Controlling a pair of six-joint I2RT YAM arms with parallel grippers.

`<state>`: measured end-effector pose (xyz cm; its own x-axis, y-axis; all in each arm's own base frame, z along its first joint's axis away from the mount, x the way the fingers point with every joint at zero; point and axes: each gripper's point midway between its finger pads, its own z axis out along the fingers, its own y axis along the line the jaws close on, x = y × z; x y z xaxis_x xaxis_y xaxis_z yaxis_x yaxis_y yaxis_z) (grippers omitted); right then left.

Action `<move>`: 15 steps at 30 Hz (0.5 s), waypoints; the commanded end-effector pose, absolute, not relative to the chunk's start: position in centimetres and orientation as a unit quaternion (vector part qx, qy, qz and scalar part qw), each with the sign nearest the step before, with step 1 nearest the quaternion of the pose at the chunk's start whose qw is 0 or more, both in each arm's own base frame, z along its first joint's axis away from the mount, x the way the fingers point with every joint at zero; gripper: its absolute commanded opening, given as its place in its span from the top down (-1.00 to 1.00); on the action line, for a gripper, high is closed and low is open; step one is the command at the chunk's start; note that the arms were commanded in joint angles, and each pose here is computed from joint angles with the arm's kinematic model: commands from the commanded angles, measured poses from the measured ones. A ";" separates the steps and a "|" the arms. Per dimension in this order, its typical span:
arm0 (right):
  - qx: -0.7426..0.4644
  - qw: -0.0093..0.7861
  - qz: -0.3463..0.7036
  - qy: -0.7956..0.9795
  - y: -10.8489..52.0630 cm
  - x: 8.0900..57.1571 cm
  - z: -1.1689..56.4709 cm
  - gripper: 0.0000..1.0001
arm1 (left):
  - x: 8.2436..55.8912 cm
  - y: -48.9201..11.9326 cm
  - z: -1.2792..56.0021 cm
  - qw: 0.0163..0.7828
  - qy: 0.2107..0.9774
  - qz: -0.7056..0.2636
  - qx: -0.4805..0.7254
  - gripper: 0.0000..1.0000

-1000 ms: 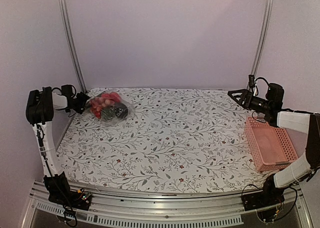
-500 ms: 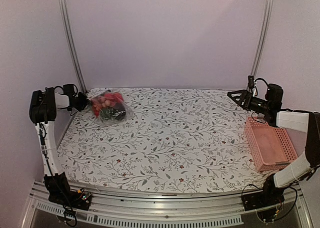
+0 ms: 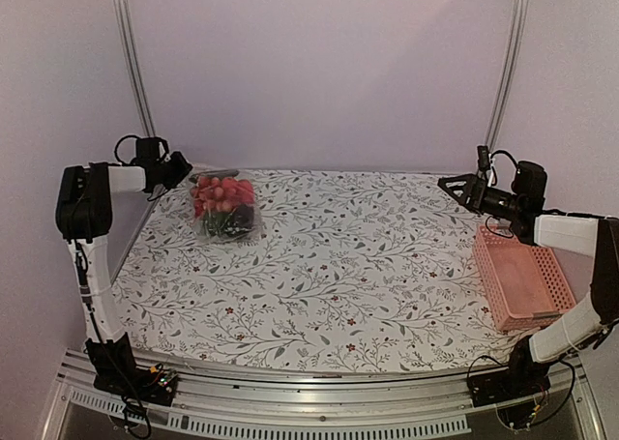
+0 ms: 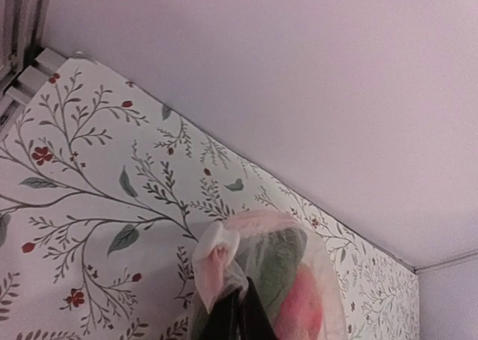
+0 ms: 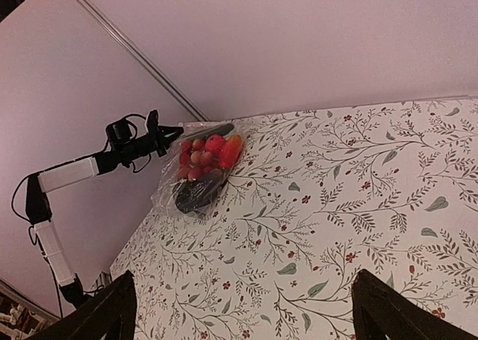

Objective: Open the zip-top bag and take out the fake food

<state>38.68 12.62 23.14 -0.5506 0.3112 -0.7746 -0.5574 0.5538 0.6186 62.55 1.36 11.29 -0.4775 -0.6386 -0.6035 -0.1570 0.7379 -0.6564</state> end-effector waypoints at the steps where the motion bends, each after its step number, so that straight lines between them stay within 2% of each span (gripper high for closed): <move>1: -0.113 0.473 0.470 0.737 13.5 38.0 24.9 -0.98 | 62.1 -5.6 20.5 0.527 0.794 -0.289 -0.087 1.00; 9: -0.139 0.476 0.473 0.728 15.1 37.2 25.9 -0.95 | 58.5 -16.0 26.2 0.543 0.760 -0.350 0.075 1.00; 15: -0.161 0.483 0.472 0.720 16.0 36.6 26.8 -0.86 | 55.0 -21.9 29.1 0.543 0.742 -0.355 0.170 1.00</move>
